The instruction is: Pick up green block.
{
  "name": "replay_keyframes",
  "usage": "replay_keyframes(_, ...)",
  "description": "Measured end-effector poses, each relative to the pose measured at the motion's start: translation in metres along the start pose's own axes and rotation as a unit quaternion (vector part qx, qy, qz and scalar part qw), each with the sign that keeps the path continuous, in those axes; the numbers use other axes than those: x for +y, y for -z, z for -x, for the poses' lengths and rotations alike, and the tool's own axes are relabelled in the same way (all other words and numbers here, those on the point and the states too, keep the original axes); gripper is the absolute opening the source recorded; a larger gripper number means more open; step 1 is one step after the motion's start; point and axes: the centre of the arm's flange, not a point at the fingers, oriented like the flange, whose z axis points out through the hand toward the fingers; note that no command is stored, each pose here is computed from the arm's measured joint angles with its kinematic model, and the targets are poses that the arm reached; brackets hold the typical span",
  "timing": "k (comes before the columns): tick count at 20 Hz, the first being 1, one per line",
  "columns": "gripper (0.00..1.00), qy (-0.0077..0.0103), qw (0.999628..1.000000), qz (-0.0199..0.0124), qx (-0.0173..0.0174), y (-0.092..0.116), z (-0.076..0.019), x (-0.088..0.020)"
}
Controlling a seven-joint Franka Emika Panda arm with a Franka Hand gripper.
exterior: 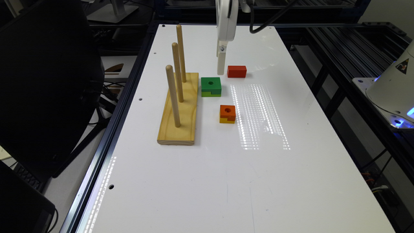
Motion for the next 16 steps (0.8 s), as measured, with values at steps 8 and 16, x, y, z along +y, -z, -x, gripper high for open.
replay_keyframes(8,1.00,0.0004,0.999994,-0.0007,-0.0034,-0.029,-0.0007,-0.002)
replay_keyframes(16,1.00,0.0048,0.999971,-0.0057,-0.0013,-0.035,-0.0017,-0.010)
